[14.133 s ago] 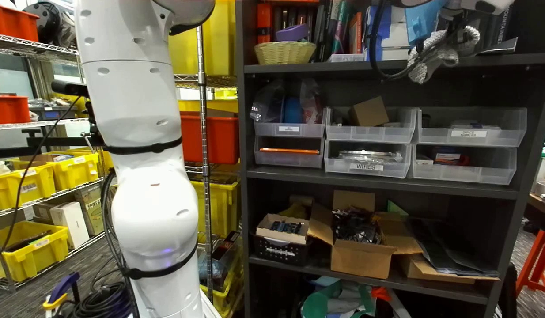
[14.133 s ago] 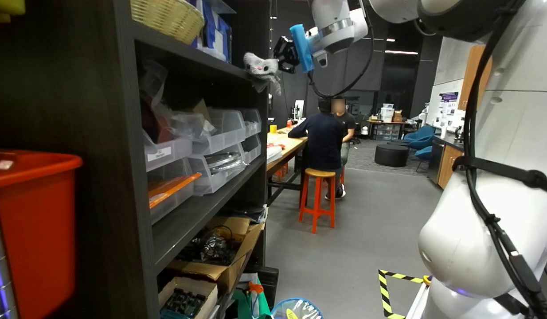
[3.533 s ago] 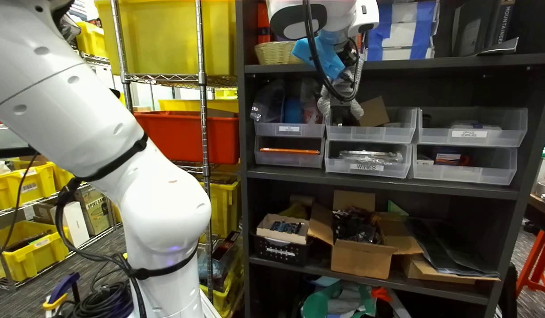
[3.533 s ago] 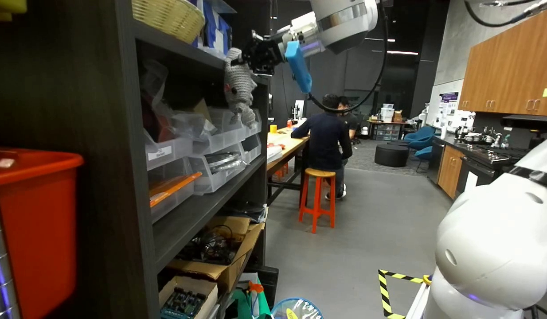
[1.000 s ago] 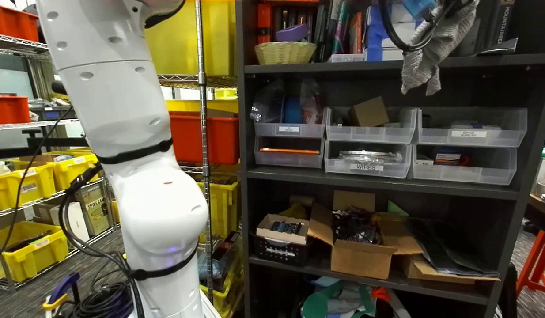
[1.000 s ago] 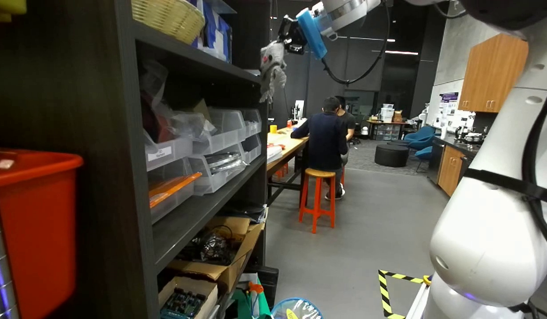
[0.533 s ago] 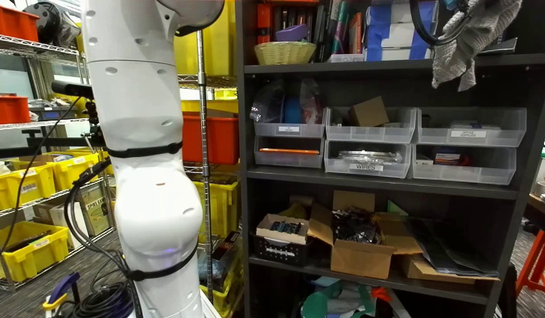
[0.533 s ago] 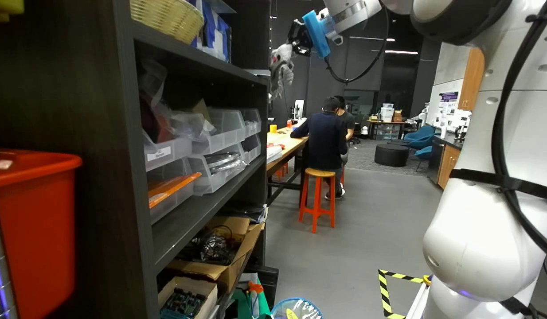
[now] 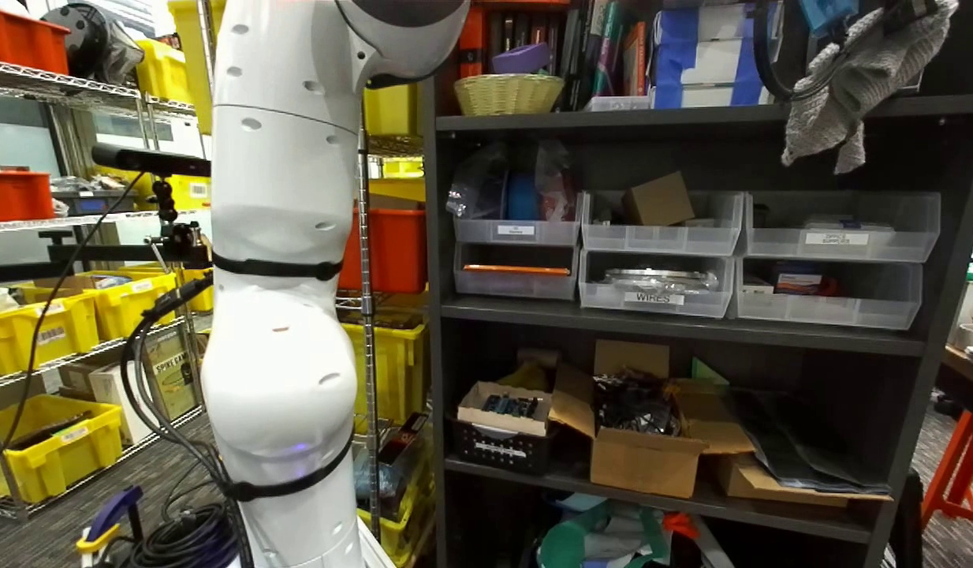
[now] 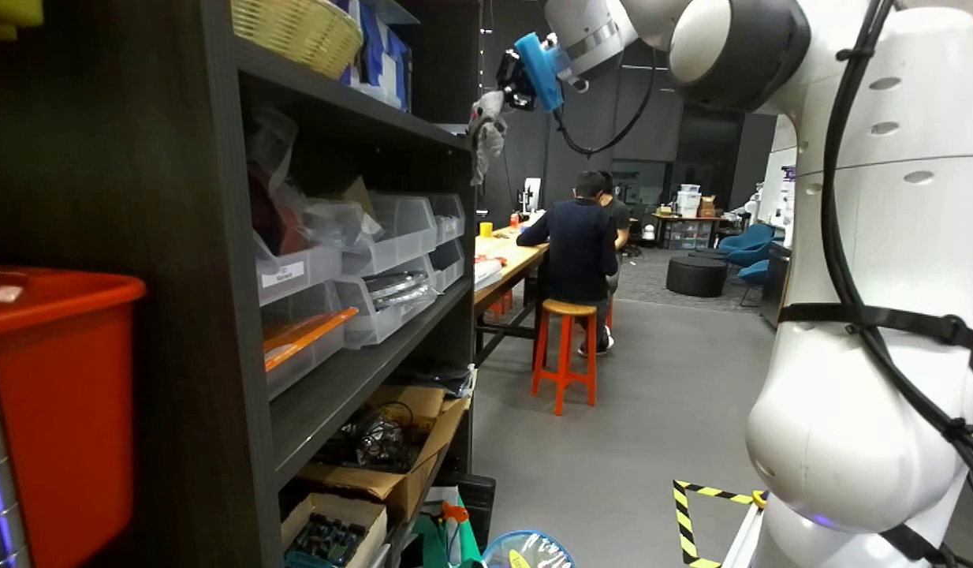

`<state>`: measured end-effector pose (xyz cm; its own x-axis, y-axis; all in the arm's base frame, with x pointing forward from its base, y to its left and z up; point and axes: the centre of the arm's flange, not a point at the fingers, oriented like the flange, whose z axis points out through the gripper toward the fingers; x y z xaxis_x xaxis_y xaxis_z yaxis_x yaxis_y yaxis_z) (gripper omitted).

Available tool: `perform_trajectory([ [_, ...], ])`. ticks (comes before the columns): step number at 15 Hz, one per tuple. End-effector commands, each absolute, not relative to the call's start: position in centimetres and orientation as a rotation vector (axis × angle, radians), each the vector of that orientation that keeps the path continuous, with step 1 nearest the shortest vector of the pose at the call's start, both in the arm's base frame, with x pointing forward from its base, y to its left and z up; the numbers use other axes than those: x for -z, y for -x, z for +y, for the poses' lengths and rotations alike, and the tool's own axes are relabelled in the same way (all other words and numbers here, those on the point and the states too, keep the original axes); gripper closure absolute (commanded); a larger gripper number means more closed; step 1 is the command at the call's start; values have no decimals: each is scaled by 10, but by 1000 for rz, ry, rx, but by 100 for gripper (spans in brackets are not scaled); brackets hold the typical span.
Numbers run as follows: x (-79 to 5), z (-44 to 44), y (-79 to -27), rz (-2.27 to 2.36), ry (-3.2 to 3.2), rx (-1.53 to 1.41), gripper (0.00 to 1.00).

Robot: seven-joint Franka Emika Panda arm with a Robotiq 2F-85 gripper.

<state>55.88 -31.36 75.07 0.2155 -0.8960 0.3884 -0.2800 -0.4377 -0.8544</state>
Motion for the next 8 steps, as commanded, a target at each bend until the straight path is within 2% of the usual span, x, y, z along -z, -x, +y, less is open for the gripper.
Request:
perform_trajectory([
  [1,-755,-311,-579,1107,1846,1216,97],
  [8,-718,-286,-587,1059,1952,1181,97],
])
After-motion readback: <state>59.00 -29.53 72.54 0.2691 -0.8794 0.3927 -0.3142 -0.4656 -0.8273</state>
